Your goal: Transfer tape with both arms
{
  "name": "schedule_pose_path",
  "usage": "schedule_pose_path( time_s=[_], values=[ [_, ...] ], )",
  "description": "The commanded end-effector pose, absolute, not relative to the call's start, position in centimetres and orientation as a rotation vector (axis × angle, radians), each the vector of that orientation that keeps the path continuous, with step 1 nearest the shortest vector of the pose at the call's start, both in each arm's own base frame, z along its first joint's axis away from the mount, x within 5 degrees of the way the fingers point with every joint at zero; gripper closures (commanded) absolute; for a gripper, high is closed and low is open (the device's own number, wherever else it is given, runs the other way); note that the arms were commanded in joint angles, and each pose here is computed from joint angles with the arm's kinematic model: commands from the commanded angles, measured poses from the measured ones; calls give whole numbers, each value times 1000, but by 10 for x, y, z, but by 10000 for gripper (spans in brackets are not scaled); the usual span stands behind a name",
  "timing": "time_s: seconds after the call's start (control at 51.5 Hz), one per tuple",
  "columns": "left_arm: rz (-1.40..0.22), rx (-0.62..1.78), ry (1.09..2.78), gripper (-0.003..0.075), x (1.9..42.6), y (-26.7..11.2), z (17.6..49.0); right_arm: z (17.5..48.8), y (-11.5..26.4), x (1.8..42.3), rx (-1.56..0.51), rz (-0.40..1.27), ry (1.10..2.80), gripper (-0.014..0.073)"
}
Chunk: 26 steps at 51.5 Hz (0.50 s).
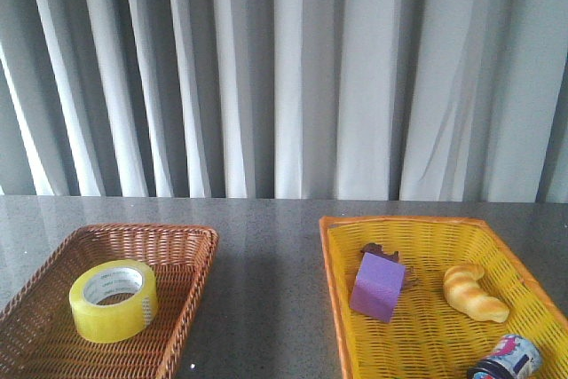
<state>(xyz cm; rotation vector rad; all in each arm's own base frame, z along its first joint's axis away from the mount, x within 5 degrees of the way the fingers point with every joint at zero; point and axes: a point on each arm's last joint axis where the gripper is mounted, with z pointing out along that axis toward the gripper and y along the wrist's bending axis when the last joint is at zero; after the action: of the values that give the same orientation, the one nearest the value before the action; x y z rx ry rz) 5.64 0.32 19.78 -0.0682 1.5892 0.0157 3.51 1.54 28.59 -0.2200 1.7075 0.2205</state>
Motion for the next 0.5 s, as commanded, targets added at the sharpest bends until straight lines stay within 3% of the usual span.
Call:
schedule_pose_path(
  time_s=[0.0, 0.291, 0.485],
  values=[
    [3, -69, 1480, 726, 54, 3, 214, 285, 11, 44, -162, 142, 1592, 600],
    [3, -69, 1480, 726, 54, 3, 214, 210, 4, 58, -13, 105, 1458, 600],
    [3, -69, 1480, 726, 54, 3, 214, 204, -2, 57, 60, 11, 1488, 600]
  ],
)
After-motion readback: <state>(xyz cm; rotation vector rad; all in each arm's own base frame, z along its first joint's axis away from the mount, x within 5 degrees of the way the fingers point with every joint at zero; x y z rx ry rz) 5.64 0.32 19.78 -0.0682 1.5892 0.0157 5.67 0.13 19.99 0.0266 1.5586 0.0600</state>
